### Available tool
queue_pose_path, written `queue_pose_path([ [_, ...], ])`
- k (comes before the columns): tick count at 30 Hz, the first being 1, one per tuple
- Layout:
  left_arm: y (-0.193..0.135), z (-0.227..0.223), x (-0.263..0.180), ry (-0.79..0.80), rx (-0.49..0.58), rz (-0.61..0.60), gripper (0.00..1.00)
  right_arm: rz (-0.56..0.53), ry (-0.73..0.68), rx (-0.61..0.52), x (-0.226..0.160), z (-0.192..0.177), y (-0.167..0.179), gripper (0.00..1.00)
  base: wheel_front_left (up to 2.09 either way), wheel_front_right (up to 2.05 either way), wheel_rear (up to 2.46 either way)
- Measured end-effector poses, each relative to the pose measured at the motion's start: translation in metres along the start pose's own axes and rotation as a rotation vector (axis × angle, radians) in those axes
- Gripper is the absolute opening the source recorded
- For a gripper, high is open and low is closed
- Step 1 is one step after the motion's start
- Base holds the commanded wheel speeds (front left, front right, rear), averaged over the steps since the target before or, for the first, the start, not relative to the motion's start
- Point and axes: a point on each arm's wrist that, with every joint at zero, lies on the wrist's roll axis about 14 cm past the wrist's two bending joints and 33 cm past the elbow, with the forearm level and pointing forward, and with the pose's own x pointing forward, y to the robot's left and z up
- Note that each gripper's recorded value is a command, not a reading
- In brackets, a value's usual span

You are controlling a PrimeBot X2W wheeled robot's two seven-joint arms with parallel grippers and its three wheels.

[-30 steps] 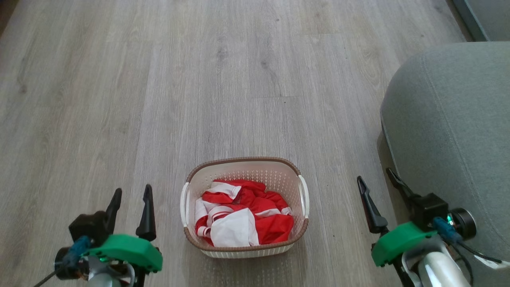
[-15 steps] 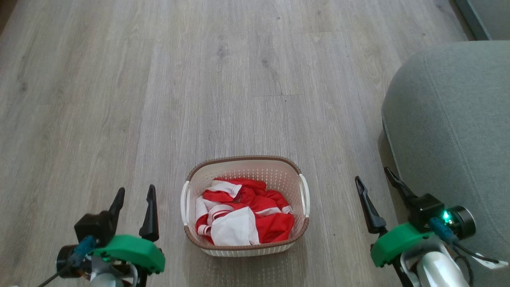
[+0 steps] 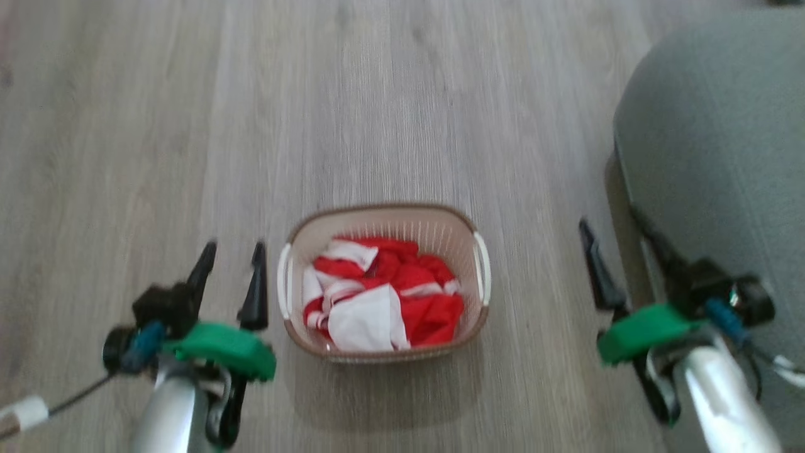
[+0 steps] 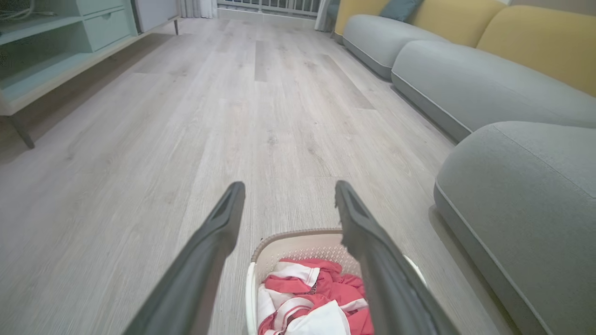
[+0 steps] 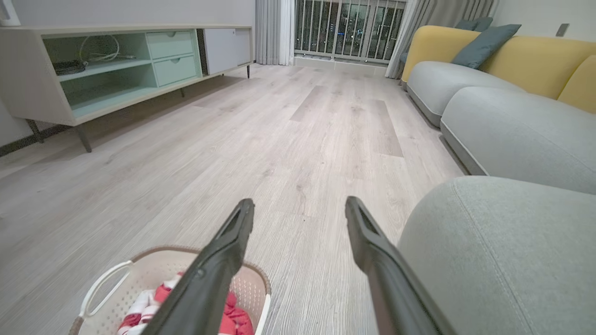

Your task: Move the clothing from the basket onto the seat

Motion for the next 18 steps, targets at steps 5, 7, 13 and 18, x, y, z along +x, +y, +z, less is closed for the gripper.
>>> queue_pose_path([
  [5,-0.031,-0.021,0.045,0.046,0.037,-0.137,1.00,-0.018,-0.036,-0.008,0.041,0.002,-0.014,1.00,0.00,0.00,0.00],
  [7,-0.038,-0.030,0.053,0.066,0.050,-0.169,1.00,-0.024,-0.039,-0.009,0.049,0.000,-0.017,1.00,0.00,0.00,0.00],
  [13,-0.077,-0.107,0.089,0.248,0.179,-0.383,1.00,-0.070,-0.014,-0.010,0.085,-0.028,-0.039,1.00,0.00,0.00,0.00],
  [18,-0.096,-0.171,0.114,0.428,0.329,-0.539,1.00,-0.079,0.059,0.011,0.096,-0.071,-0.040,1.00,0.00,0.00,0.00],
])
